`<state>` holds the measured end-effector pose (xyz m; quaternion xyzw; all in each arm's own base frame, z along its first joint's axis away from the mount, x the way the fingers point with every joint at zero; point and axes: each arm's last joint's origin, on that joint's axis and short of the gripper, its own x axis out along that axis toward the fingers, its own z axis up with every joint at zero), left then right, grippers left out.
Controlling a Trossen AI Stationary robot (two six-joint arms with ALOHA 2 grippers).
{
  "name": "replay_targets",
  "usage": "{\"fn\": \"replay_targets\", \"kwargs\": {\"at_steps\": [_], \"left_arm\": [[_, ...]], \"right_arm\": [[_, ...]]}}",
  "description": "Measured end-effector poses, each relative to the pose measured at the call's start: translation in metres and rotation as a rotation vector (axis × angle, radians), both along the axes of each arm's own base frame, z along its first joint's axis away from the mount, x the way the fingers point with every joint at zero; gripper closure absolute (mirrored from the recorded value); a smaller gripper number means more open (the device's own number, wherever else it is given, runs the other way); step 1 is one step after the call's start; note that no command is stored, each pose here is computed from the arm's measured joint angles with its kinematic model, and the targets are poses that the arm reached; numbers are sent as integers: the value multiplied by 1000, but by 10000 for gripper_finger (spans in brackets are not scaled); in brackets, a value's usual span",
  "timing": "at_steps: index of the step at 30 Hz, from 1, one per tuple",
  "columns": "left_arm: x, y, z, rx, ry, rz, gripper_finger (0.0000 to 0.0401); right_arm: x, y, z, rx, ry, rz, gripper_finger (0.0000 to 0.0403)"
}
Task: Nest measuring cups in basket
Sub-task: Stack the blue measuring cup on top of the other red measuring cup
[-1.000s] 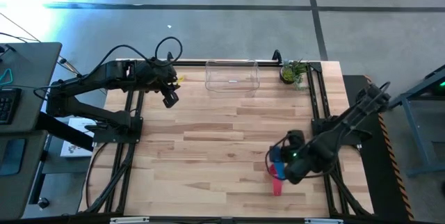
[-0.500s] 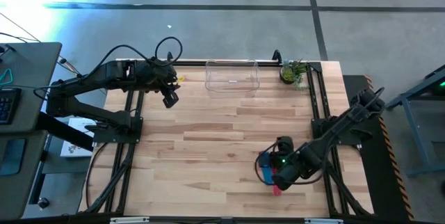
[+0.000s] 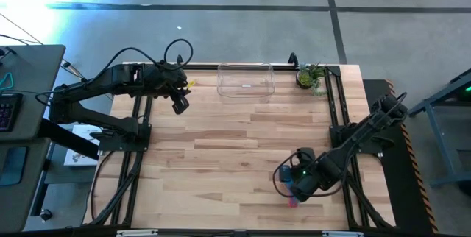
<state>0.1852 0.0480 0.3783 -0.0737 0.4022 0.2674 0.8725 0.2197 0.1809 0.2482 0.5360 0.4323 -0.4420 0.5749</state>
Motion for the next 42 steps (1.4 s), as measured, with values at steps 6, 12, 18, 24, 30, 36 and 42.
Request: {"fn": "replay_targets", "kwargs": {"at_steps": [6,12,18,24,30,36,42], "left_arm": [[0,0,0,-14,-10,19,284],[0,0,0,-22,-17,30,284],[0,0,0,-26,-21,39,284],[0,0,0,-26,-21,39,284],[0,0,0,-26,-21,39,284],[0,0,0,-25,-21,38,284],[0,0,0,-25,-21,38,284]], "right_arm": [[-3,-2,-1,-1,44,-5,402],[0,3,-6,28,67,-12,402],[6,9,-20,48,120,-10,402],[5,9,-21,58,153,-9,402],[6,4,-21,32,158,-21,402],[8,2,-21,38,167,-26,402],[8,2,-21,40,170,-21,395]]}}
